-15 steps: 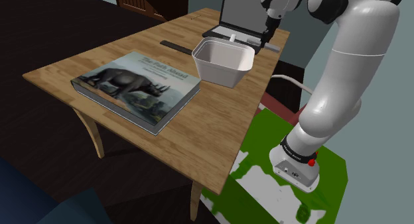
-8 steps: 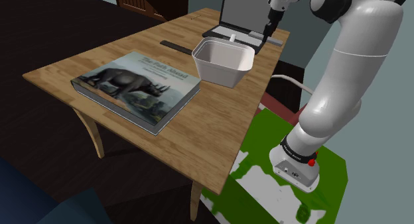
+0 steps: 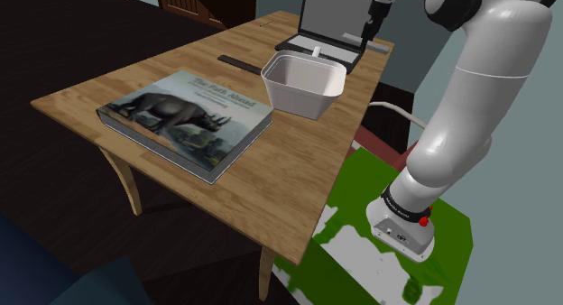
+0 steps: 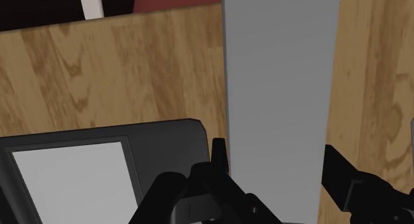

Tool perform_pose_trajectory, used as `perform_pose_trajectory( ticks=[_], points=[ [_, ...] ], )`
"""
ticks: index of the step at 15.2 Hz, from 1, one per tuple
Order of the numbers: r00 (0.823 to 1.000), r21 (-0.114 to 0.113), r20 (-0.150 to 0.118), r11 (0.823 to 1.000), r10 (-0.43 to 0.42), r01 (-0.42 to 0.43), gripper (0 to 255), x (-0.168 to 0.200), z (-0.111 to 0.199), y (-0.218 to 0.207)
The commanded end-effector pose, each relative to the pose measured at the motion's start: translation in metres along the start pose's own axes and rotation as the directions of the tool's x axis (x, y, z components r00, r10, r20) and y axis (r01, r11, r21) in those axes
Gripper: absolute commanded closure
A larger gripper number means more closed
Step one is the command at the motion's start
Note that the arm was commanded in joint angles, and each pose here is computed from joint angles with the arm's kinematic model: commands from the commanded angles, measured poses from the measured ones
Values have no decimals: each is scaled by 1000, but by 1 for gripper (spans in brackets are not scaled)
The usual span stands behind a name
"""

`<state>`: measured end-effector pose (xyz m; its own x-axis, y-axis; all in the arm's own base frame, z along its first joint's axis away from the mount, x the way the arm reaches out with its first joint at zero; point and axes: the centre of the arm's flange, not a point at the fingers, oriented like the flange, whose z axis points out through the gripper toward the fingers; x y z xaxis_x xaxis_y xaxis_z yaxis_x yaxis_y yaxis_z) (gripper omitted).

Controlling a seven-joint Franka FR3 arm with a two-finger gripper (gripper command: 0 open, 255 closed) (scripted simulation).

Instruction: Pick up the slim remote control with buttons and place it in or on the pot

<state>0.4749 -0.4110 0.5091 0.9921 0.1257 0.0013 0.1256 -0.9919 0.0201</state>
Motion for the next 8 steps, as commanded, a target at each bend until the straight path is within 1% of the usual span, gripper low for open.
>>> perform_pose_trajectory(
  ticks=[1,6,8],
  points=[
    [1000,0,0,1000,0,0,255,0,-12,1],
    [1000,0,0,1000,0,0,255,1,-38,1],
    [1000,0,0,1000,0,0,255,9,-39,-24]
  ],
)
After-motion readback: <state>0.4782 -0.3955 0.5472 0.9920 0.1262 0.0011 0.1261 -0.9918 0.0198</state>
